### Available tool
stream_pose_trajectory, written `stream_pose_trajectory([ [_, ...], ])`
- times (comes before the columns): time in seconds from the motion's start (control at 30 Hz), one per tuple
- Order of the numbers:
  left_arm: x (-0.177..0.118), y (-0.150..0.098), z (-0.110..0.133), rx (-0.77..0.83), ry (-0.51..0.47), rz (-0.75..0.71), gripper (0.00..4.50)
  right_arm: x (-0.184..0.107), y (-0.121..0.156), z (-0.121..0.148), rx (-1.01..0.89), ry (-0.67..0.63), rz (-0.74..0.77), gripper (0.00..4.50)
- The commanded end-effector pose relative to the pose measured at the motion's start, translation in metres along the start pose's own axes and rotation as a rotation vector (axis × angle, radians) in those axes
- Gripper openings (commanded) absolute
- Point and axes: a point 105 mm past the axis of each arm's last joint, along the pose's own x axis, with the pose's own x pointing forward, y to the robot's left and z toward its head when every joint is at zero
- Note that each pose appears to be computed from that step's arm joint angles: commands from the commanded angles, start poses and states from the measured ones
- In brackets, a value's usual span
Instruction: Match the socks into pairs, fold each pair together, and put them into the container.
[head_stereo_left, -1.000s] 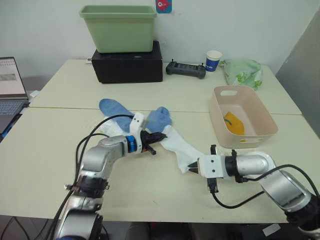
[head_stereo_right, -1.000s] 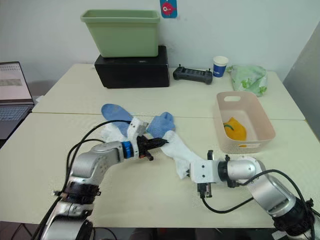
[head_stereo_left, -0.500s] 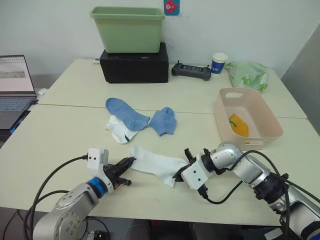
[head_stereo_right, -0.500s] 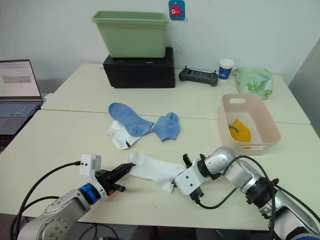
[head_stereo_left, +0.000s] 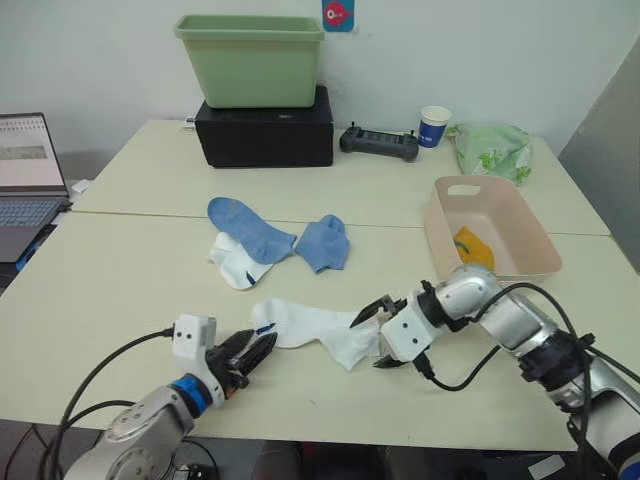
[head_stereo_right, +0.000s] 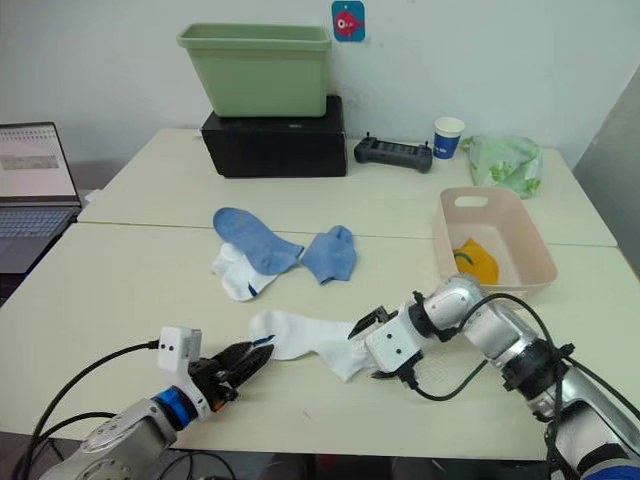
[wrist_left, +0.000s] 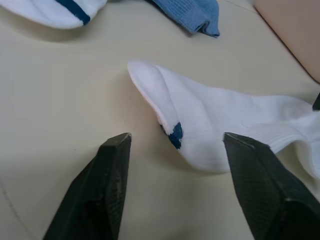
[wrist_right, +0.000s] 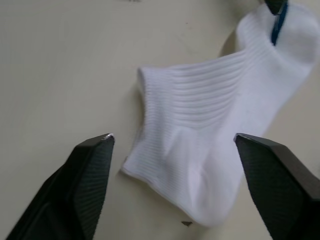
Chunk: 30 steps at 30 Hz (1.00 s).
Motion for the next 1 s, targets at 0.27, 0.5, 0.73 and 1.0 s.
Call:
stream_pose_trajectory([
  [0.27, -0.028, 0.010, 0.062, 0.607, 0.090, -0.307, 4.47, -0.024, -0.034, 0.038, 0.245, -0.074, -0.386, 4.50],
  [0.5, -0.007, 0.026, 0.044, 1.027, 0.228, -0.568, 4.47, -0.022, -0.008, 0.049, 0.462, -0.124, -0.389, 4.50],
  [0.73, 0.027, 0.033, 0.038, 1.189, 0.203, -0.664, 4.47, -0.023, 0.036, 0.051, 0.374, -0.070, -0.291, 4.50],
  [1.0, 0.036, 0.032, 0.029, 1.215, 0.184, -0.705, 3.26, 0.011, 0.044, 0.027, 0.090, 0.008, -0.348, 4.50],
])
